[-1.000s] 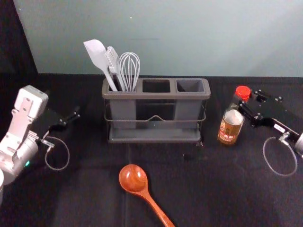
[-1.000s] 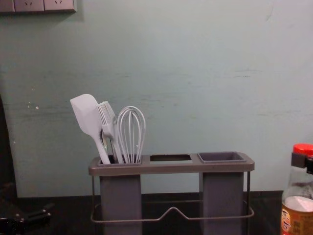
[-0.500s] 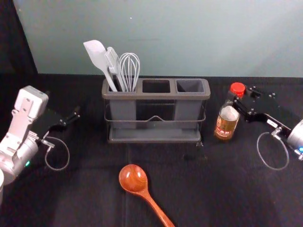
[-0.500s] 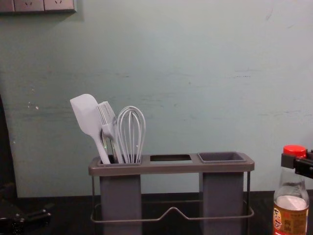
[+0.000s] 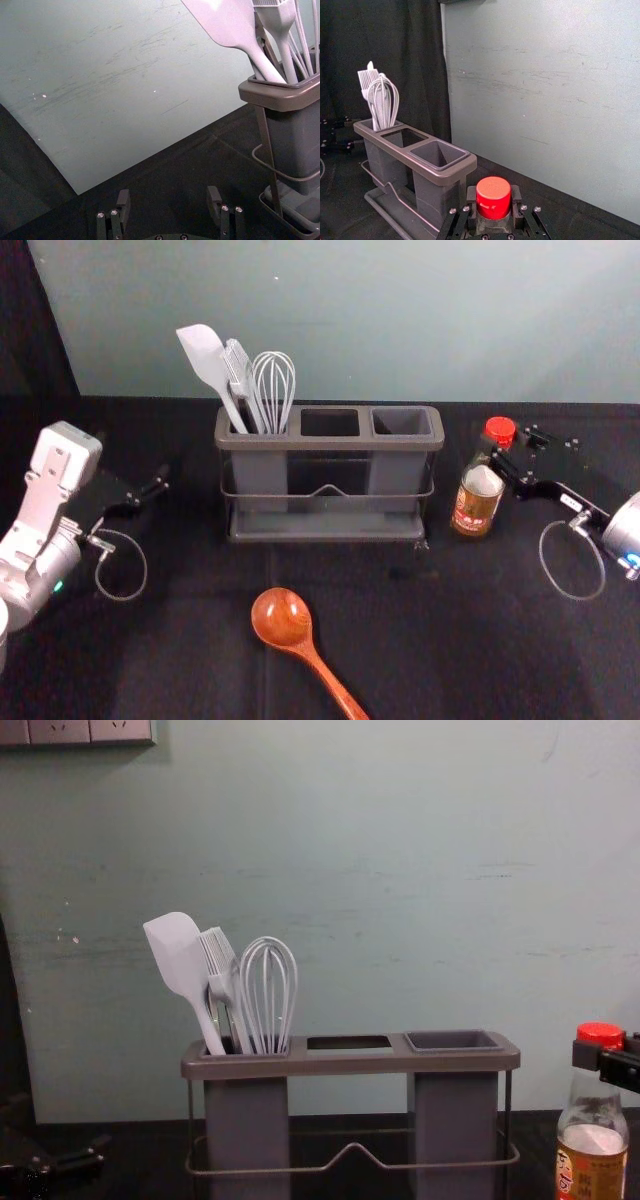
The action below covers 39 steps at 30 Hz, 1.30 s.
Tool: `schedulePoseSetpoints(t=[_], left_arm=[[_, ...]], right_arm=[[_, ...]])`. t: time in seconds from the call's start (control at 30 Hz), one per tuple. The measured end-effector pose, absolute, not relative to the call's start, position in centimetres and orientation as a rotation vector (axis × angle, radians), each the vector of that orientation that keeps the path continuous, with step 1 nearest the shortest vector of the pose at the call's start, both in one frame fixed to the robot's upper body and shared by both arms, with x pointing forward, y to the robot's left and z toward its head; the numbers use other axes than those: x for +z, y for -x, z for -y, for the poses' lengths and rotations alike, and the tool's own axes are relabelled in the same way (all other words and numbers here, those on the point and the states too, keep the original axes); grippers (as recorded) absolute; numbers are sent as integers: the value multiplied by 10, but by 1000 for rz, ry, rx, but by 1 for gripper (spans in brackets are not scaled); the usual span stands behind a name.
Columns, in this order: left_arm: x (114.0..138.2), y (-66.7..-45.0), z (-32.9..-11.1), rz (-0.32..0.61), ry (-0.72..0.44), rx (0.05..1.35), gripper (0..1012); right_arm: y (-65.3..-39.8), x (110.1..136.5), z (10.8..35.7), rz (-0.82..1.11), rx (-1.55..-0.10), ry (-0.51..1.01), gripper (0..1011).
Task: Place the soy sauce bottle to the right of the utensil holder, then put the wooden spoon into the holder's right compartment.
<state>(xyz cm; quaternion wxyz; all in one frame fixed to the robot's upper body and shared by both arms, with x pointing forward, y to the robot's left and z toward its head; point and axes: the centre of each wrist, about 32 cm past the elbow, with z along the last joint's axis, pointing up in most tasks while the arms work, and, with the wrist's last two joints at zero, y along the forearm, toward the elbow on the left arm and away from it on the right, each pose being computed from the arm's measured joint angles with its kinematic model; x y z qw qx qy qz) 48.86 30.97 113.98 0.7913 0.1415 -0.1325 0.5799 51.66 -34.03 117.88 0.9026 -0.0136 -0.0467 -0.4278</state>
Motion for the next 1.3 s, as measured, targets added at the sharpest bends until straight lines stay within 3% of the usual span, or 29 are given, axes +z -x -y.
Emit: schedulePoseSetpoints(t=[0.47, 0.5, 1.07, 1.3], left_arm=[[1140, -489, -310, 285, -304, 1248, 1005], [1140, -489, -310, 285, -305, 1248, 1005], [1140, -489, -310, 285, -304, 1248, 1005], [1140, -489, -310, 285, -304, 1248, 1005]], right_arm=[[-517, 1178, 340, 97, -882, 27, 406], [-517, 1178, 340, 97, -882, 27, 487], [-517, 1178, 340, 96, -882, 27, 985], [-516, 1179, 340, 101, -883, 27, 1004]])
